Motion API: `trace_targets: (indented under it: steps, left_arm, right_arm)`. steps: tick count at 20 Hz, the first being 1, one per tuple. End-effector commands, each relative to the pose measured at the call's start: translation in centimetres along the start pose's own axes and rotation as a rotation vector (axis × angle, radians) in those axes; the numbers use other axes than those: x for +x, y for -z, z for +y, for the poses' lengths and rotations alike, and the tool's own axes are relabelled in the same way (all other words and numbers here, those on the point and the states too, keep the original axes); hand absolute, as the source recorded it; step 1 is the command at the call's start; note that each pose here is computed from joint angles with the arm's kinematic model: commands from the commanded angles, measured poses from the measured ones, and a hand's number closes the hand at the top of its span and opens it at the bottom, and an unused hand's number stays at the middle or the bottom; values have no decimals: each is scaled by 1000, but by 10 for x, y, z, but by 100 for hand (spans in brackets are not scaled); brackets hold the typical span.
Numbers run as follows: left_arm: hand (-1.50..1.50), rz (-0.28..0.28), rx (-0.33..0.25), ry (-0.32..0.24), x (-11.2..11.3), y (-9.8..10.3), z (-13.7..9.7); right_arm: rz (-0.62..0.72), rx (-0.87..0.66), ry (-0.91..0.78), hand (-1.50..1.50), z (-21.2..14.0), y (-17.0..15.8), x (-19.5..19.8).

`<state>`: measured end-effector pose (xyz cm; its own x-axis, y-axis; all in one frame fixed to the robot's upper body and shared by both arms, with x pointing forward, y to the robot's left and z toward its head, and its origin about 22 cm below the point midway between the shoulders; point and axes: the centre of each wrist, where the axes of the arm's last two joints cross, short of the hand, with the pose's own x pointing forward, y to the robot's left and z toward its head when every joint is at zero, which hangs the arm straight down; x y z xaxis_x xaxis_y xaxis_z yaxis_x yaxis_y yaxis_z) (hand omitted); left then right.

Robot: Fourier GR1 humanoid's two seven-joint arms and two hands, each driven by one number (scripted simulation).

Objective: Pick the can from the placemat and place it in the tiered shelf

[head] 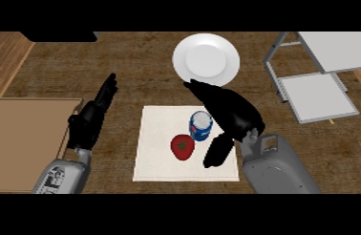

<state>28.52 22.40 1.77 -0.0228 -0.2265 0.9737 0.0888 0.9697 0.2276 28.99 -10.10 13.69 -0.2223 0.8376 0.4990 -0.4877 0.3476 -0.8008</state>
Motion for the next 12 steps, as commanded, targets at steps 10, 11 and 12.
trace_targets:
  steps: [10, 11, 12]
  left_arm:
    - [0, -7, 9, 14, -6, -11, 4]
    - [0, 1, 6, 10, -10, -2, -2]
    - [0, 5, -18, 4, -2, -18, 9]
  right_arm:
    - [57, 27, -56, -150, 24, 15, -8]
    - [58, 41, -80, -150, 18, 16, 0]
    - [64, 35, -79, -150, 15, 16, -20]
